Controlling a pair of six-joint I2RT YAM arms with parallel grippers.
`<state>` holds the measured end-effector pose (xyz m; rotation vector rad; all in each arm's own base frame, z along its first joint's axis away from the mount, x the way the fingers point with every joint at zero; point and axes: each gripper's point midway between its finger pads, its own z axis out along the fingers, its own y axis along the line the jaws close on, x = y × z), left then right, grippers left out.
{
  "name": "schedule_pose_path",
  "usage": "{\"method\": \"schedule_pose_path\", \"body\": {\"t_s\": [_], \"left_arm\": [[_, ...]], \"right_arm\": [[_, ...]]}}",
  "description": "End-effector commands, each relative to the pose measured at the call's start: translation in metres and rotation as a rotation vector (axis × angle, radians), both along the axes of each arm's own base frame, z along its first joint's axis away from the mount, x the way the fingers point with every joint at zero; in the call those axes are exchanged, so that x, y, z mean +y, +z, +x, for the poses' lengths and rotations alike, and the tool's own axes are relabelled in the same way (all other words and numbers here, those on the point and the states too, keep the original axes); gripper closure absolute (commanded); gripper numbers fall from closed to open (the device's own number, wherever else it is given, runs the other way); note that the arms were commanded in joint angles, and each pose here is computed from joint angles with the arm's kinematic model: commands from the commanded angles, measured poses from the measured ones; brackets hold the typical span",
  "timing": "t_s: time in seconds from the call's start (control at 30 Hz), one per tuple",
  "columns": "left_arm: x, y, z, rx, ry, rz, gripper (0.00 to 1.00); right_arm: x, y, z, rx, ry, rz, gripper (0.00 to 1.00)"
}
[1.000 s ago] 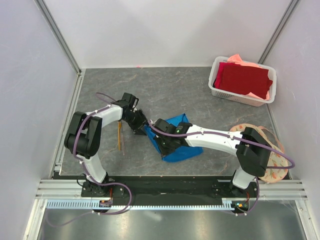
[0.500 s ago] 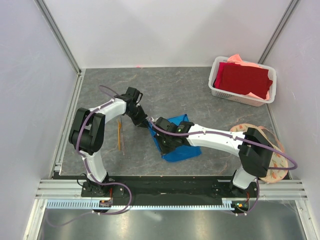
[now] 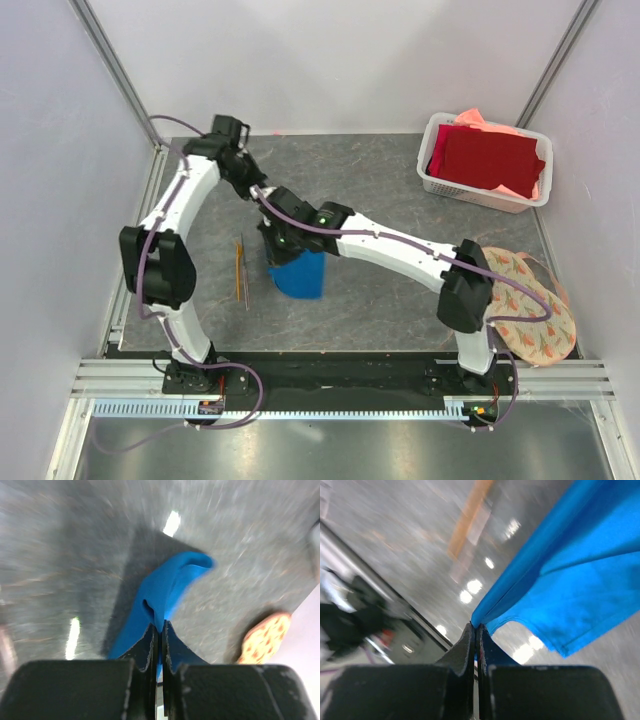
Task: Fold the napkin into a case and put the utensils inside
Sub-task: Turn over the upper triangle folded napkin at the center of the board.
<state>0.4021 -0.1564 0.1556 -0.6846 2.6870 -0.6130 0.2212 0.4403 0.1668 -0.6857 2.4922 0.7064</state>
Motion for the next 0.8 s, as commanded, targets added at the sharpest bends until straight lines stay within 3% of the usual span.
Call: {"method": "schedule_pose_path", "body": {"t_s": [0.0,0.07,0.17,0.2,0.27,0.33,0.37,0.4,0.57,0.67,0.77], "left_arm": [[0.055,0.118,0.03,-0.322,0.103,0.079,0.98],[0.06,0.144,0.034,-0.391,0.116,0.097,0.98],[0.047,0.166,0.038,-0.442,0.095,0.063,0.98],[0.042,0.165,0.04,-0.443,0.083,0.059,0.98],[0.019,0.148,0.043,-0.413,0.034,0.075,0.98],[-0.007,0.131,0.044,-0.387,-0.027,0.084,0.98],[-0.015,0.112,0.05,-0.358,-0.034,0.114,0.98],[-0.036,0.102,0.049,-0.357,-0.075,0.122,0.98],[-0.094,0.035,0.052,-0.281,-0.174,0.157,0.98],[-0.127,0.013,0.048,-0.276,-0.217,0.168,0.98],[-0.151,0.003,0.041,-0.273,-0.244,0.162,0.98]], "right_arm": [[0.049,0.046,-0.022,0.076,0.15,0.153,1.0],[0.072,0.086,-0.026,0.08,0.195,0.286,1.0],[0.081,0.101,-0.031,0.134,0.204,0.412,1.0],[0.067,0.086,-0.034,0.17,0.187,0.407,1.0],[0.064,0.086,-0.036,0.207,0.169,0.489,1.0],[0.039,0.054,-0.039,0.279,0.118,0.493,1.0],[0.035,0.068,-0.036,0.262,0.136,0.579,1.0],[0.022,0.035,-0.043,0.333,0.092,0.55,1.0],[-0.021,-0.004,-0.045,0.319,0.019,0.539,1.0],[-0.066,-0.05,-0.054,0.379,-0.058,0.473,1.0],[-0.091,-0.062,-0.057,0.394,-0.114,0.465,1.0]]}}
